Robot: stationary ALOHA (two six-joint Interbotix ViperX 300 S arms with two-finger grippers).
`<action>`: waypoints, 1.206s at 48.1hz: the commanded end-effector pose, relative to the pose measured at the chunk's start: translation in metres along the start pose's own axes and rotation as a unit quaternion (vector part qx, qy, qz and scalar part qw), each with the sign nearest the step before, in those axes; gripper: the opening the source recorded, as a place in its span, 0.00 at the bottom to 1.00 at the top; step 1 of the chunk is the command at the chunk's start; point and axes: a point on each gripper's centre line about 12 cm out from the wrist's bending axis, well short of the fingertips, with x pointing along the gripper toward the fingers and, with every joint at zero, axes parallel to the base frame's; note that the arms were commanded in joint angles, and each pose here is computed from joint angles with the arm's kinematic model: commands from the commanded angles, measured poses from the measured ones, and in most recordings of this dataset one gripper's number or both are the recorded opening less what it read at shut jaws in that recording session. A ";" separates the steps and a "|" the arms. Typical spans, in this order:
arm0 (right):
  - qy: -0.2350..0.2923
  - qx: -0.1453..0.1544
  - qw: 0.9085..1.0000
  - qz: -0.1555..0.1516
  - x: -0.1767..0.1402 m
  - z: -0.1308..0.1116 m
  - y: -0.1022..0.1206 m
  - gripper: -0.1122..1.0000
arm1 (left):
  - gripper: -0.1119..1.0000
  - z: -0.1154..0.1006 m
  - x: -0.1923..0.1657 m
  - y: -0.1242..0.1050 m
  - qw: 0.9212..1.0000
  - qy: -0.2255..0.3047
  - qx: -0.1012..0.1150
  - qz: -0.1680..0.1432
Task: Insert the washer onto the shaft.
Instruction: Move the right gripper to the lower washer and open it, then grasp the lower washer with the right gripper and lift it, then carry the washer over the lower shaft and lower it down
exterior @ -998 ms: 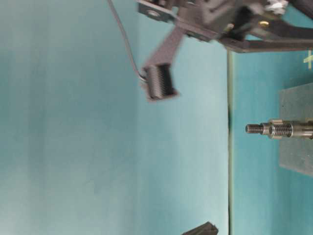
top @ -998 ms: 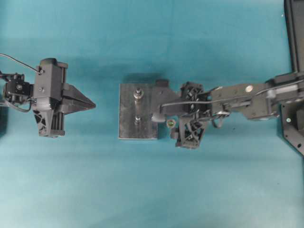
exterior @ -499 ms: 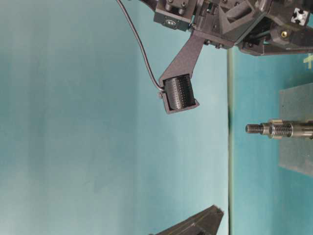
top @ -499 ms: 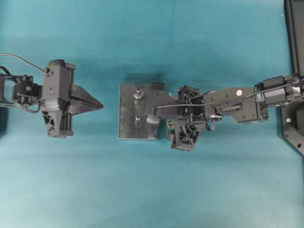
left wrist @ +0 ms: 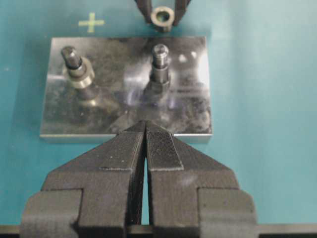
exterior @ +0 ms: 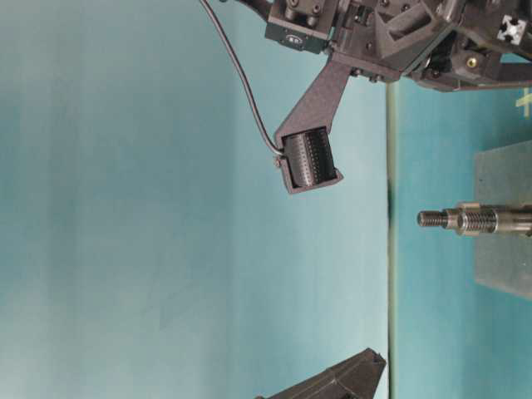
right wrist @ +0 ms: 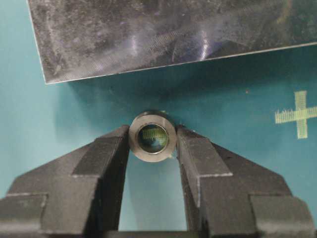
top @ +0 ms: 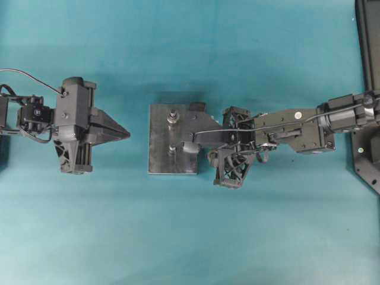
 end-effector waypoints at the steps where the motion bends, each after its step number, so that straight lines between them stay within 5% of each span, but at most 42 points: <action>1: -0.021 0.005 1.000 0.004 -0.018 0.010 0.002 0.40 | 0.10 0.009 -0.002 0.000 1.000 -0.017 0.001 0.000; 22: -0.072 -0.013 0.997 0.004 -0.081 0.057 0.009 0.40 | 0.10 0.009 -0.002 0.000 1.000 -0.015 0.001 0.000; 43: -0.111 -0.017 0.994 0.009 -0.073 0.095 0.015 0.40 | 0.10 0.010 -0.003 0.000 1.000 -0.019 0.001 0.000; 58: -0.104 -0.018 0.994 0.008 -0.066 0.097 0.016 0.40 | 0.10 0.009 -0.004 0.000 1.000 -0.018 0.002 0.000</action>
